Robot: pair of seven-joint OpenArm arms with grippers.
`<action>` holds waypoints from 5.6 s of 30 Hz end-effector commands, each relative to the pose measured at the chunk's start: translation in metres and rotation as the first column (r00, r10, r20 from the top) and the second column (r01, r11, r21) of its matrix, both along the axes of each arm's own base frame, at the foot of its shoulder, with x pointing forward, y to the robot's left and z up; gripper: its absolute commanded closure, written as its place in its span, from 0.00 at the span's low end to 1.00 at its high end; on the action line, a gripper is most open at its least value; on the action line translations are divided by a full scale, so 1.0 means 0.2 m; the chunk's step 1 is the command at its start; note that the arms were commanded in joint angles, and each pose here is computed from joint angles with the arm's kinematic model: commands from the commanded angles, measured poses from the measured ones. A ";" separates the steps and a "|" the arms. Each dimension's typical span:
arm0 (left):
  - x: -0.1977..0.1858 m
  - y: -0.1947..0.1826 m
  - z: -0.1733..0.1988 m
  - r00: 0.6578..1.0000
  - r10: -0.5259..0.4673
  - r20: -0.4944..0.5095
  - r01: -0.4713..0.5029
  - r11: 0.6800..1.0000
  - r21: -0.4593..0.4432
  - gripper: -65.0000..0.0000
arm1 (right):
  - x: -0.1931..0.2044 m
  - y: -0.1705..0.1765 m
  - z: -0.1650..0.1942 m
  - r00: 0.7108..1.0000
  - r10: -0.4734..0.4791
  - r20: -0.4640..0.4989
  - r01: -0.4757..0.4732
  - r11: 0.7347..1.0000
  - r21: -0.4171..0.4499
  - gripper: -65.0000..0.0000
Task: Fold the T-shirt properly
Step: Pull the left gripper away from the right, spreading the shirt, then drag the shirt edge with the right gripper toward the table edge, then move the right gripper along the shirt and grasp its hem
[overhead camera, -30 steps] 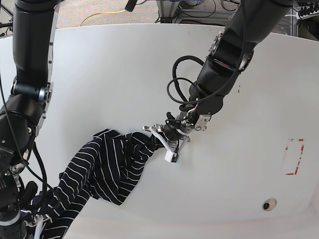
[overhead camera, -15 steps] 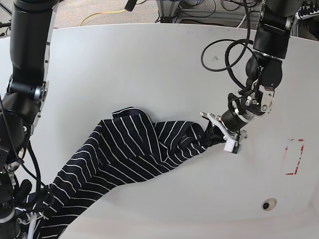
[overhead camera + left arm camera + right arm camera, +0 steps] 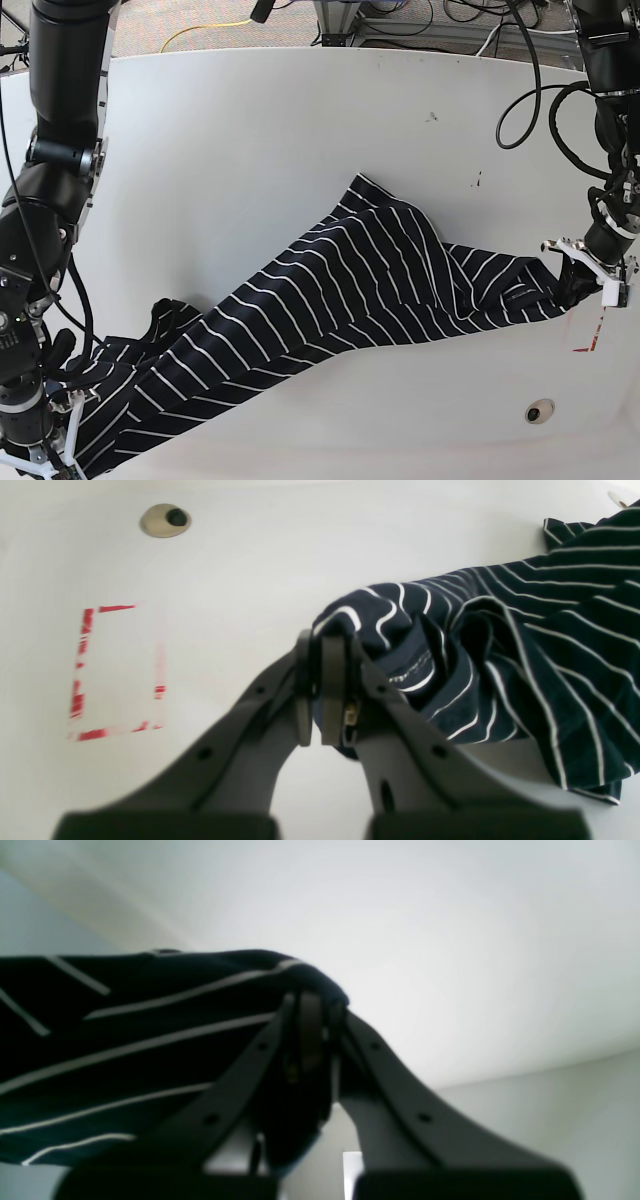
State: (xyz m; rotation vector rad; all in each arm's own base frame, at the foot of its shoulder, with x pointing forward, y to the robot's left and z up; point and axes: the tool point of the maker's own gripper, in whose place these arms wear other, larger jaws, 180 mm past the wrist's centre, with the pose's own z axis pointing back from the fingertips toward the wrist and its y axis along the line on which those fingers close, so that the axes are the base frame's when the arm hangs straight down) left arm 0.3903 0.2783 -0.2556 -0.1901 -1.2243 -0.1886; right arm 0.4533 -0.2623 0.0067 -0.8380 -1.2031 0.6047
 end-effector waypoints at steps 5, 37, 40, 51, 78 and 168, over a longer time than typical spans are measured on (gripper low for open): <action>0.01 0.22 0.13 0.995 0.094 0.041 -0.095 0.995 0.031 1.00 | -0.08 -0.08 -0.05 0.998 -0.047 0.029 0.045 0.997 0.061 1.00; 0.14 0.43 0.66 0.965 0.190 0.181 -0.224 0.956 0.191 1.00 | -0.12 -0.15 -0.36 0.996 -0.073 -0.060 0.084 0.977 0.198 1.00; 0.19 0.44 0.85 0.949 0.197 0.248 -0.244 0.954 0.175 1.00 | -0.10 -0.14 -0.19 0.998 -0.069 -0.008 0.070 0.987 0.143 1.00; 0.24 0.47 1.19 0.901 0.206 0.381 -0.272 0.954 0.128 1.00 | -0.13 -0.19 0.06 0.988 -0.149 0.044 0.144 0.984 0.101 1.00; -0.26 0.67 0.15 0.960 0.264 -0.089 -0.235 0.940 0.249 1.00 | -0.77 -0.37 -1.38 0.803 -0.268 -0.532 0.472 0.831 0.295 1.00; -0.66 0.68 -0.27 0.906 0.257 -0.337 -0.164 0.946 0.280 1.00 | -0.09 0.16 -1.91 0.799 0.345 -0.492 0.293 0.492 0.820 0.29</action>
